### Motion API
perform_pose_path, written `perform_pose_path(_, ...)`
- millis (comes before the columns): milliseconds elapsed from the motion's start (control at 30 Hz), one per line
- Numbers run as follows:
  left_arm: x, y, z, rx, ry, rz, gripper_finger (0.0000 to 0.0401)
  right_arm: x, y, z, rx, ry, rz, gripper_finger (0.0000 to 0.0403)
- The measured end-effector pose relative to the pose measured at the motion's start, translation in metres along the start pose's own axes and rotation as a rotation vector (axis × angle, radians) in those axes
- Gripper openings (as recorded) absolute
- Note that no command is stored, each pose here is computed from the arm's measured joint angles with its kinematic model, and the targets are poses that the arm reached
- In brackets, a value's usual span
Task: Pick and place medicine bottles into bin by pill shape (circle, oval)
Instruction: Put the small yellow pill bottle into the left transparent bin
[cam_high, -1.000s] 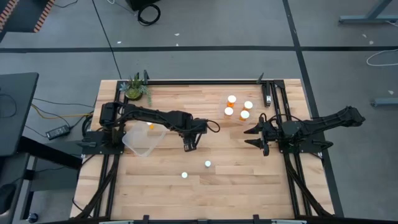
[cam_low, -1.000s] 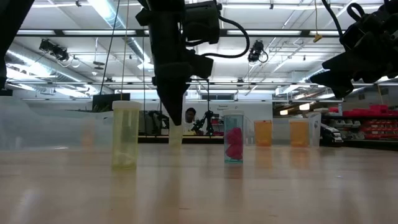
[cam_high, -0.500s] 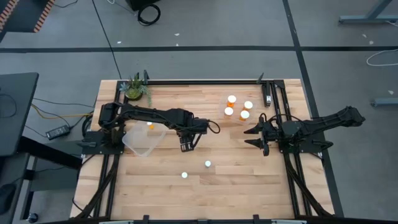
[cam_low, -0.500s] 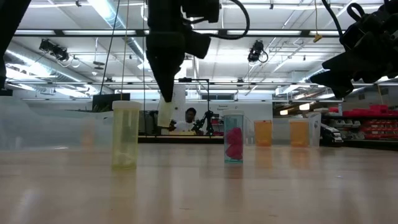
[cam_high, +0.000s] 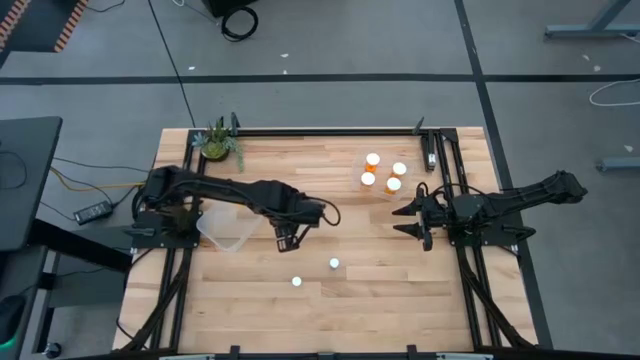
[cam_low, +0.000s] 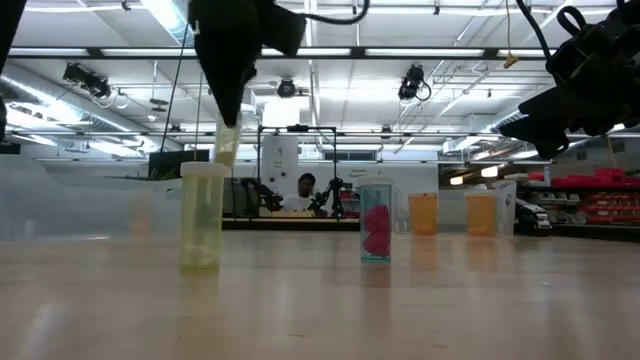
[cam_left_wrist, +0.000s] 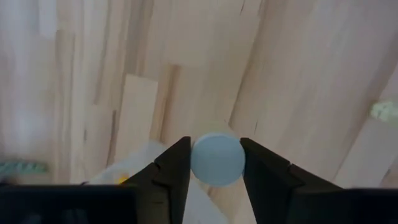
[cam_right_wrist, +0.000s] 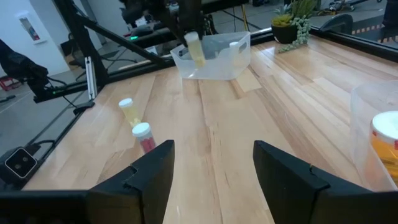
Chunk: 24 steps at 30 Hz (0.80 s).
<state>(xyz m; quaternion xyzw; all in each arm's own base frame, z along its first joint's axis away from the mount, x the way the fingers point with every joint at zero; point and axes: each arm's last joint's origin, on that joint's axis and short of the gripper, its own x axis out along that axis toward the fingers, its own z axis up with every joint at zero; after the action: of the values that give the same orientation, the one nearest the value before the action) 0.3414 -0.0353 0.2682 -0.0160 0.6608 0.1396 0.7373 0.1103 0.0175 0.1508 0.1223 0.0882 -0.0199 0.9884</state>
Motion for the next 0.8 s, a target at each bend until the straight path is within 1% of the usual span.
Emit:
perform_pose_path(167,-0.012,-0.008,-0.014,-0.001,0.001,0.083,0.0129,0.0,0.0,0.0,0.0,0.001,0.0,0.0225)
perform_pose_path(400,-0.018,-0.013,-0.028,-0.004,0.03,0.214,0.0153,0.0,0.0,0.0,0.0,0.001,0.0,0.0225)
perform_pose_path(533,-0.019,-0.014,-0.03,-0.008,0.028,0.246,0.0145,0.0,0.0,0.0,0.0,0.001,-0.001,0.0225)
perform_pose_path(667,-0.02,-0.012,-0.034,-0.001,0.054,0.3,0.0131,0.0,0.0,0.0,0.0,0.001,0.0,0.0225)
perform_pose_path(800,-0.021,-0.01,-0.036,-0.004,0.059,0.327,0.0134,0.0,0.0,0.0,0.0,0.001,0.0,0.0225)
